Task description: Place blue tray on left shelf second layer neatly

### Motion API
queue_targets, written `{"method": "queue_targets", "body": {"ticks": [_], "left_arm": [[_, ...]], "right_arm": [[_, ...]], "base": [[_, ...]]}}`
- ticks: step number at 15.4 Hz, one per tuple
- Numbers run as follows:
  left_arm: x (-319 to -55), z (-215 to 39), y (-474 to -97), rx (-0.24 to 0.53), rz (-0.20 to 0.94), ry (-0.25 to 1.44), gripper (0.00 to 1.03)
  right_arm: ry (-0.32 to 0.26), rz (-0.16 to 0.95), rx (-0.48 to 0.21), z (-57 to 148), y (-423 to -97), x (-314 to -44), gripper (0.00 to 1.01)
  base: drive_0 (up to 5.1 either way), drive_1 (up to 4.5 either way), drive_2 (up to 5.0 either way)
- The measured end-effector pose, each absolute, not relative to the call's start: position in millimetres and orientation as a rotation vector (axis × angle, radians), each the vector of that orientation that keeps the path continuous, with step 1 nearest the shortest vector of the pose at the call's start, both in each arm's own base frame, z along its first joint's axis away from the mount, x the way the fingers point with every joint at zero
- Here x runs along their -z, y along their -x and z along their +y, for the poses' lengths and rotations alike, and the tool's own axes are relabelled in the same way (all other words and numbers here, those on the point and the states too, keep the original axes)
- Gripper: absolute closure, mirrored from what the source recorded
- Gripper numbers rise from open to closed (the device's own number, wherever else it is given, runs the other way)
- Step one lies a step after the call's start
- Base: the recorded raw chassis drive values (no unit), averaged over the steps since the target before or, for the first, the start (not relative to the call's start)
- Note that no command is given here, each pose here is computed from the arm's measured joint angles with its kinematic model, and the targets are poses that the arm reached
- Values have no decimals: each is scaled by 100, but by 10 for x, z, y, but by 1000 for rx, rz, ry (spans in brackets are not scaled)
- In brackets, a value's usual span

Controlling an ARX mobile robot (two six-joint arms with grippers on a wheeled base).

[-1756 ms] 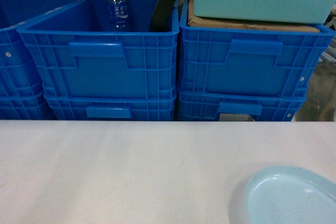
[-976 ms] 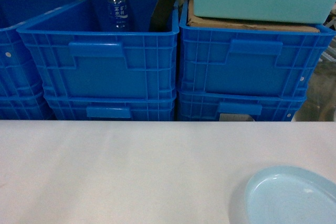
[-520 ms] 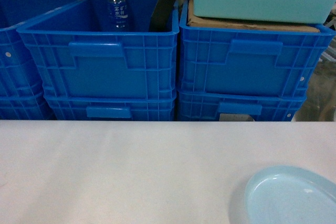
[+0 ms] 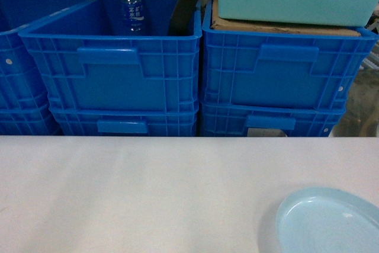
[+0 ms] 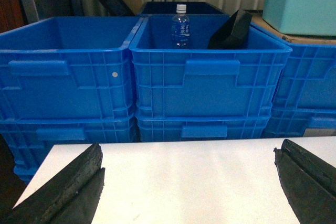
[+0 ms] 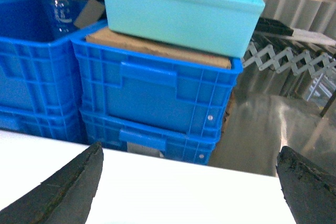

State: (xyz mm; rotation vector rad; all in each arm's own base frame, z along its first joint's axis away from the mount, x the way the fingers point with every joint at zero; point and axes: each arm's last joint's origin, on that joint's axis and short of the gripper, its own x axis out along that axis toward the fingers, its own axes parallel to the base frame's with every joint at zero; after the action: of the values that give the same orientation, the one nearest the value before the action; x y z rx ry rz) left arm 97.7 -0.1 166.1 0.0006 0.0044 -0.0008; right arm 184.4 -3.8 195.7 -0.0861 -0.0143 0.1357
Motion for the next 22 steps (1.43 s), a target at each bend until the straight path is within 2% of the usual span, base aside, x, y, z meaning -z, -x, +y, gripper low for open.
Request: {"method": "queue_targets", "body": {"ticks": [2,5,7,9,11,17,19,22], "left_arm": [[-1661,-1,-977,1,4,-1,5],[-1661,-1,-977,1,4,-1,5],[-1662,-1,-977,1,4,-1,5],[-1661,-1,-977,1,4,-1,5],[-1661,-1,-977,1,4,0,5],[-1661,-1,-977,1,4,-1,5],[-1661,-1,-977,1,4,-1,5],[-1661,-1,-977,1,5,-1,5]], "right_arm": [[117,127,-136,-94,-2046,-1671,3],[127,315,-133,-223,-2293,-1390,3],[153,370,-153,-247,-2376,-1220,3],[130,506,-191,-275,-2433,-967,3],[123,583,-213,-282,-2505,-809,3],[88,734,-215,-284,-2605,-443,3],[57,798,-213,-282,-2582,-324,3],[27,792,-198,-339,-2584,-273,3]], "base": [[0,0,0],[0,0,0],[0,0,0],[0,0,0],[0,0,0],[0,0,0],[0,0,0],[0,0,0]]}}
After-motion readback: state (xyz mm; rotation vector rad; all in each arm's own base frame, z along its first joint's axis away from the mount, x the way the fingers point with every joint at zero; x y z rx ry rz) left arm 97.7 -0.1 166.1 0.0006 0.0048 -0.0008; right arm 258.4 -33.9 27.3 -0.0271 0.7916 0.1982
